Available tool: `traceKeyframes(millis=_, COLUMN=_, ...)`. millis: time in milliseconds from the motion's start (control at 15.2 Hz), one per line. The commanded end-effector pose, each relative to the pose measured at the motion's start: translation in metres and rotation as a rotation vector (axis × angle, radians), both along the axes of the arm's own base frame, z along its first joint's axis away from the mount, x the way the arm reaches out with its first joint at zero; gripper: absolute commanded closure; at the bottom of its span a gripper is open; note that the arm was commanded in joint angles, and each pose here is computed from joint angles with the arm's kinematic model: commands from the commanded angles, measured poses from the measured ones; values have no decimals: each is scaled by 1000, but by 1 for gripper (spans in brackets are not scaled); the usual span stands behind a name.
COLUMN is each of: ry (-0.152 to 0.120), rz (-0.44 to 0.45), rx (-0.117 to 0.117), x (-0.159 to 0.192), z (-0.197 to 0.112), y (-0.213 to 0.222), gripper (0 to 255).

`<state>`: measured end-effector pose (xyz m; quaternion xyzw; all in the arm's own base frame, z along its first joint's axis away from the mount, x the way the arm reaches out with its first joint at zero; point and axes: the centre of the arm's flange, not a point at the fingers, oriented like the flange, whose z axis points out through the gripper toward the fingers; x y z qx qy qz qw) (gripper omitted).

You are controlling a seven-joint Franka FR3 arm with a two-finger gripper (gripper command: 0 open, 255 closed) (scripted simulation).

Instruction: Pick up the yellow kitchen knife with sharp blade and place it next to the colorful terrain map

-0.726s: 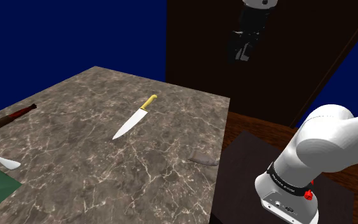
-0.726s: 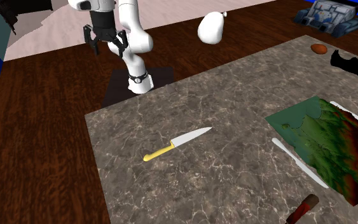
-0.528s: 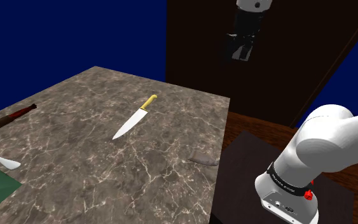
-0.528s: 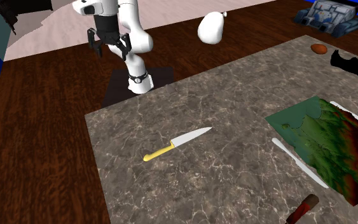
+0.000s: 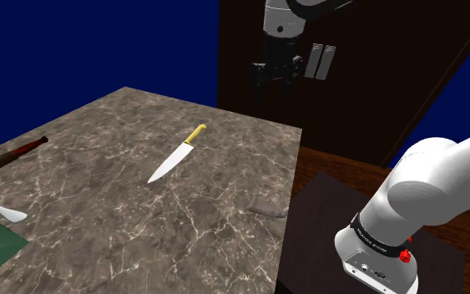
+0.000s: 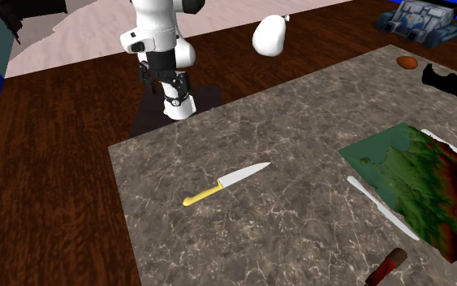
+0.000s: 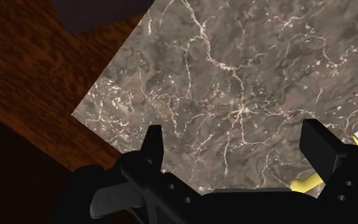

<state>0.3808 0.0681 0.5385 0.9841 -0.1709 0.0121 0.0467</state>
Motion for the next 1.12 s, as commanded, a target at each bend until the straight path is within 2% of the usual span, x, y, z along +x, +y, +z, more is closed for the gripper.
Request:
traceKeyframes(millis=0, ry=13, rz=-58, rx=13, x=21, z=-12, y=14, gripper=0)
traceKeyframes(millis=1056, ry=119, rz=-484, rx=109, x=190, z=-120, y=93, gripper=0)
